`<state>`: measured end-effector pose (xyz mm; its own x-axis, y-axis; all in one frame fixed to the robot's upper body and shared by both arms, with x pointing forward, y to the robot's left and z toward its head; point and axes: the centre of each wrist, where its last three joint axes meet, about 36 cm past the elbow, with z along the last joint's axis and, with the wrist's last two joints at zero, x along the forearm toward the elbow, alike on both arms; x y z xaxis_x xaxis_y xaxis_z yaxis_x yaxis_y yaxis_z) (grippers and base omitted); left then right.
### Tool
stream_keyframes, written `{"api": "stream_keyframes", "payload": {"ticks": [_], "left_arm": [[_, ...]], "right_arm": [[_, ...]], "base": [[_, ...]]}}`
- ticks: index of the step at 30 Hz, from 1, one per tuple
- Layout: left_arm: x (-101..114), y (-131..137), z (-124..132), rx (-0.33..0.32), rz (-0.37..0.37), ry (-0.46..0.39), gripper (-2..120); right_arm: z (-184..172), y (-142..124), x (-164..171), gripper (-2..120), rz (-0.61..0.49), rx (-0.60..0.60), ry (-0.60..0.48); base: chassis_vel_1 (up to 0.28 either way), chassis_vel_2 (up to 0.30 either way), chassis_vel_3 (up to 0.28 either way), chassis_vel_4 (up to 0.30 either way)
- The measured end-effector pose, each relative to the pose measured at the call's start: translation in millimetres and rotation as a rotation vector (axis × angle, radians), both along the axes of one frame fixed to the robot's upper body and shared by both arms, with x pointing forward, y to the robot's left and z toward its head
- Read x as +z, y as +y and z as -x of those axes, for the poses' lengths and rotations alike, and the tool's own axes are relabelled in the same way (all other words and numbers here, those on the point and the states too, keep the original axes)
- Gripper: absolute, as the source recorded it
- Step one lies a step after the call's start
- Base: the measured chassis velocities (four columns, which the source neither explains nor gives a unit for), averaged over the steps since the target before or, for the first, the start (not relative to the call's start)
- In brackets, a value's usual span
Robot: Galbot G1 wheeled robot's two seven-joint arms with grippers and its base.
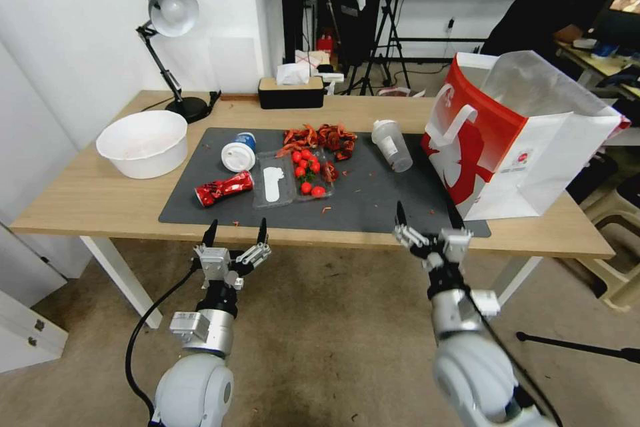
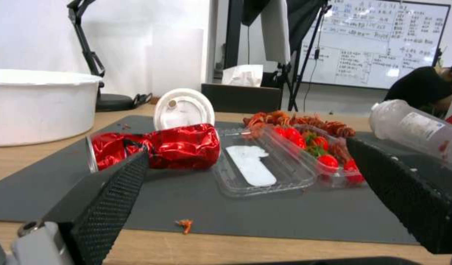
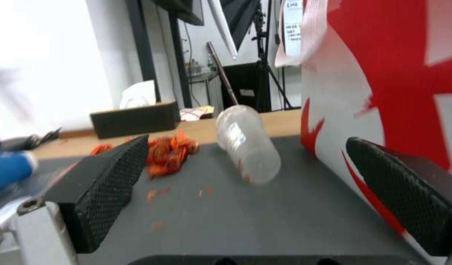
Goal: Pick up the trash from the table and place it into the takeout bag.
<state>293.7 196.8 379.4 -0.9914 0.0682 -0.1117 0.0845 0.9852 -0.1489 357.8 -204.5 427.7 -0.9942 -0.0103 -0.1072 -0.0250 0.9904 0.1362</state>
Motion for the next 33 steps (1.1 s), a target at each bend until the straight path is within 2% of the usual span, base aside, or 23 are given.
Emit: {"api": "stream_keyframes", "payload": {"ticks": [3,5,8,10,12,17,20,24,33], "left_arm": [[1,-1,0,0.002,0.003,-0.003,100],[2,-1,0,0.003,0.004,-0.004,100],[2,0,1,0.006,0.004,-0.006,100],[2,0,1,0.007,0.004,-0.006,100],[2,0,1,0.01,0.004,-0.008,100],[1,1,1,0.013,0.004,-0.007,100],[-1,2,-1,0.017,0.004,-0.006,100],[-3,4,-3,0.02,0.004,-0.002,100],[-7,4,-10,0.021,0.005,0.0,100]], "right_arm": [[-36,-7,14,100,-0.025,-0.007,0.007],[-44,-8,18,100,-0.03,-0.006,0.01],[-82,-9,33,100,-0.068,0.009,0.054],[-86,-9,33,100,-0.074,0.013,0.063],[-107,-7,34,100,-0.095,0.02,0.111],[-128,-5,32,100,-0.1,0.015,0.14],[-158,-2,36,100,-0.097,0.002,0.159],[-178,2,41,100,-0.083,-0.014,0.19],[-210,5,36,100,-0.06,-0.038,0.272]], "base": [[0.0,0.0,0.0,0.0],[0.0,0.0,0.0,0.0],[0.0,0.0,0.0,0.0],[0.0,0.0,0.0,0.0],[0.0,0.0,0.0,0.0],[0.0,0.0,0.0,0.0],[0.0,0.0,0.0,0.0],[0.0,0.0,0.0,0.0],[0.0,0.0,0.0,0.0]]}}
